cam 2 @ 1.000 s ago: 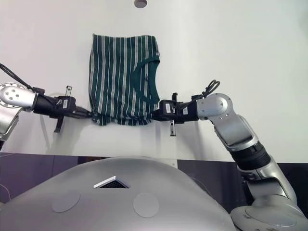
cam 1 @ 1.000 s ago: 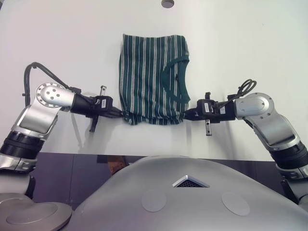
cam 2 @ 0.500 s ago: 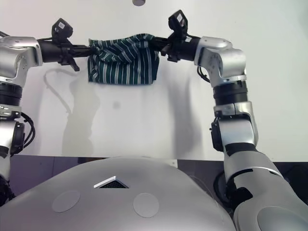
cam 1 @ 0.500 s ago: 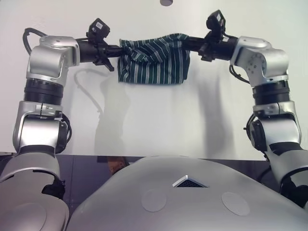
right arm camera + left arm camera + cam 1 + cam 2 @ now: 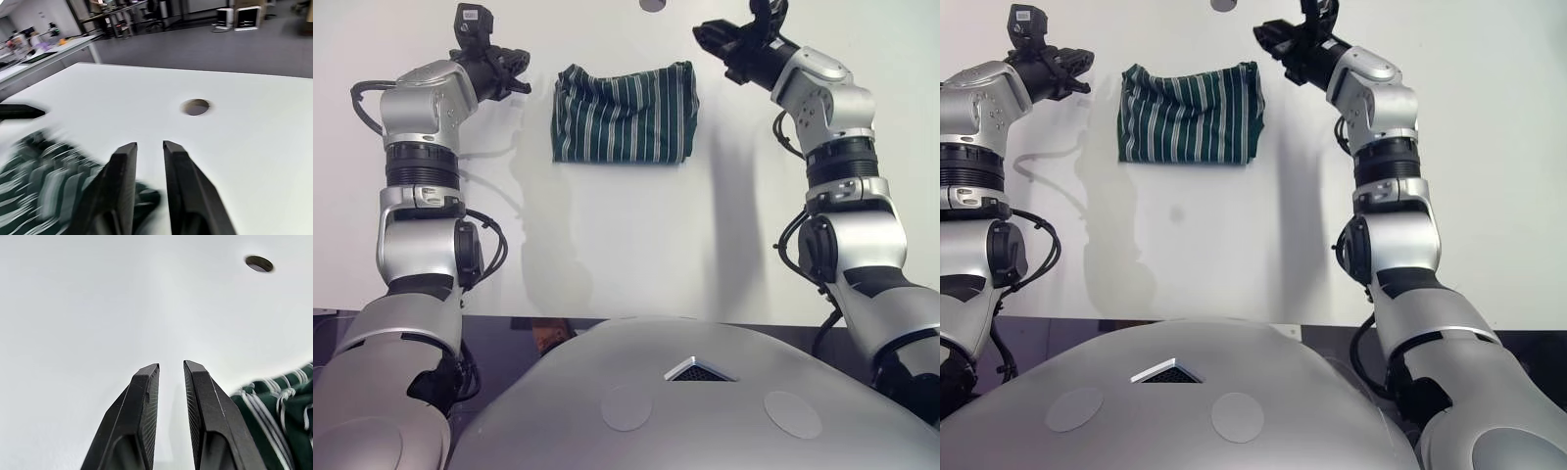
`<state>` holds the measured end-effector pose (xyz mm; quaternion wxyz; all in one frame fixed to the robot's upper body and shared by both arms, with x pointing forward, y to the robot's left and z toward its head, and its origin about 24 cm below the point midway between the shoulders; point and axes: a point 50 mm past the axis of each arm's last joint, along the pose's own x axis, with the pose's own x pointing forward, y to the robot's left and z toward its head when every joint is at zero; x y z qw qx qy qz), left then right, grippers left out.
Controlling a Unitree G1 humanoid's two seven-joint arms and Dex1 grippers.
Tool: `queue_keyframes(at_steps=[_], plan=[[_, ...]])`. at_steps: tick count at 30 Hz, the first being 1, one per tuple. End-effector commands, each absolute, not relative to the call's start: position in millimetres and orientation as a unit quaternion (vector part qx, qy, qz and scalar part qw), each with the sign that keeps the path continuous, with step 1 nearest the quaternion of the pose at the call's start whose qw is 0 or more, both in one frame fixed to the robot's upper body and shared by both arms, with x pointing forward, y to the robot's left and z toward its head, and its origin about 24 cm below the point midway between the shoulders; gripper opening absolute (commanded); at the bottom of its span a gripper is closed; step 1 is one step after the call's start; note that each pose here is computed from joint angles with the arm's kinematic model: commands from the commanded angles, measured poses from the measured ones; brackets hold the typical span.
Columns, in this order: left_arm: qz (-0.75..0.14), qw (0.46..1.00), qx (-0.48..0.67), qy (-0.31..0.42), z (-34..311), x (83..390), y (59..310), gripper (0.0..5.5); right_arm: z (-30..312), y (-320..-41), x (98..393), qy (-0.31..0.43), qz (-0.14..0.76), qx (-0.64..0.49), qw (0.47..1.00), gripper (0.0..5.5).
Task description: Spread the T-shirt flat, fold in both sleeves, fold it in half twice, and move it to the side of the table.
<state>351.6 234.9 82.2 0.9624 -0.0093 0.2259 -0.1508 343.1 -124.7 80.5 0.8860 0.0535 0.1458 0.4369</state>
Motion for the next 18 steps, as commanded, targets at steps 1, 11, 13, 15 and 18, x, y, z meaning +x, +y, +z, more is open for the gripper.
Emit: queue_keyframes(at_steps=[1,11,13,15,18], plan=[[-0.206,0.969,-0.028,0.135,101,350,221,0.93,82,-99,302,0.160,0.596,0.067,0.784,0.17],[-0.498,0.826,0.119,0.237,86,275,182,0.02,55,-68,324,0.234,0.595,0.145,0.755,0.00],[-0.490,0.818,0.139,0.268,75,273,183,0.02,54,-64,328,0.239,0.593,0.148,0.754,0.00],[-0.485,0.799,0.162,0.314,54,269,183,0.02,53,-62,332,0.243,0.587,0.147,0.759,0.00],[-0.517,0.729,0.186,0.407,19,240,192,0.02,52,-70,354,0.234,0.493,0.110,0.831,0.00]])
